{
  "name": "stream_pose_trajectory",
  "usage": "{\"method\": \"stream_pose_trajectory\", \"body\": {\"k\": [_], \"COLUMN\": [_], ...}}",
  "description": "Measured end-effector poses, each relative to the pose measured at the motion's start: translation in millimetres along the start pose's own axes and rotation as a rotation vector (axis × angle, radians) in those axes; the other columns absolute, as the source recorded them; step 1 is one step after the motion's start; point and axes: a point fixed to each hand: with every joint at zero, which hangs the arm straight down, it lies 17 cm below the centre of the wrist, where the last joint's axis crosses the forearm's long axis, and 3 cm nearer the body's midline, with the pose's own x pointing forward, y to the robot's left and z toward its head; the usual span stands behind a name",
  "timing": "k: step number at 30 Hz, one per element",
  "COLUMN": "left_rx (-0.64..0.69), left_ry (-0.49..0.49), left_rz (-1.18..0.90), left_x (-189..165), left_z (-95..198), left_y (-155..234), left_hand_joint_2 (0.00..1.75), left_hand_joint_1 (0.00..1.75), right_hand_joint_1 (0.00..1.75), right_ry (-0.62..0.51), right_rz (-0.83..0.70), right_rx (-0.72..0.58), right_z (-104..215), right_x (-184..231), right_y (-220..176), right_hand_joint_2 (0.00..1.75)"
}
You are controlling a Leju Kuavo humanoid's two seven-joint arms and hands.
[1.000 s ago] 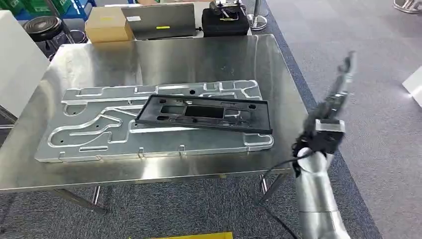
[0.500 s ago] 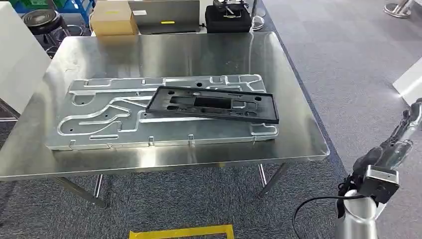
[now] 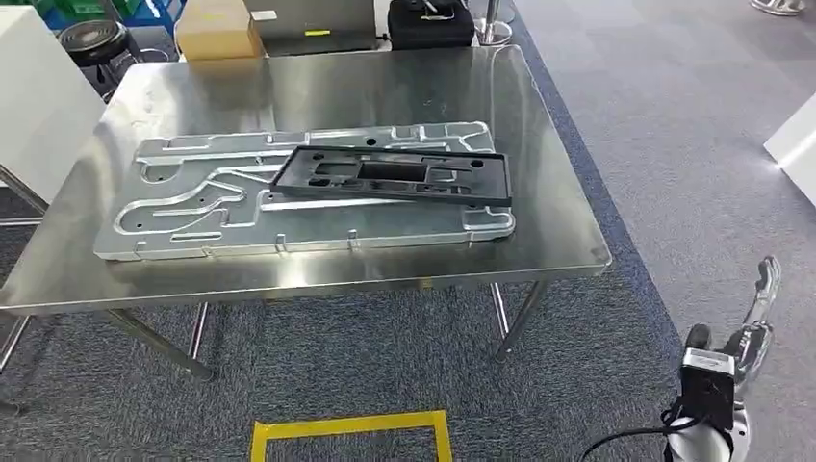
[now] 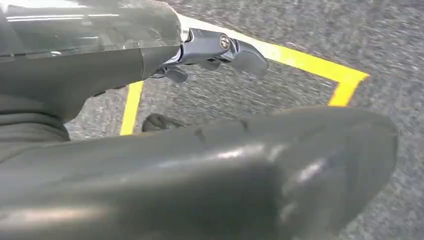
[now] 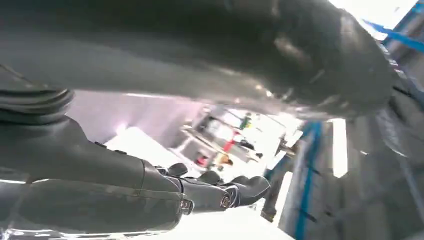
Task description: Take the parts from the cabinet and place them on the table.
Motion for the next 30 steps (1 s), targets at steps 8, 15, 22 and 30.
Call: {"method": "stream_pose_trajectory", "body": {"k": [8, 15, 22, 30], "left_rx": [-0.013, -0.018, -0.02, -0.032], "left_ry": [0.013, 0.015, 0.021, 0.05], "left_rz": [-0.002, -0.007, -0.008, -0.012], "left_x": [-4.0, -7.1, -8.8, -18.5], "left_z": [1.4, 2.9, 3.4, 6.5], "left_y": [-7.5, -9.3, -11.5, -19.0], "left_hand_joint_2": [0.0, 0.0, 0.0, 0.0], "left_hand_joint_1": [0.0, 0.0, 0.0, 0.0], "right_hand_joint_1": [0.0, 0.0, 0.0, 0.0], "right_ry": [0.313, 0.575, 0.728, 1.261], "right_rz": [0.169, 0.223, 0.309, 0.422], "right_rx": [0.115, 0.163, 0.22, 0.457], "right_z": [83.8, 171.0, 222.4, 392.5], "right_x": [-115.5, -178.0, -213.7, -234.8], "right_y": [-1.3, -8.7, -12.6, -7.7], "right_hand_joint_2": [0.0, 0.0, 0.0, 0.0]}}
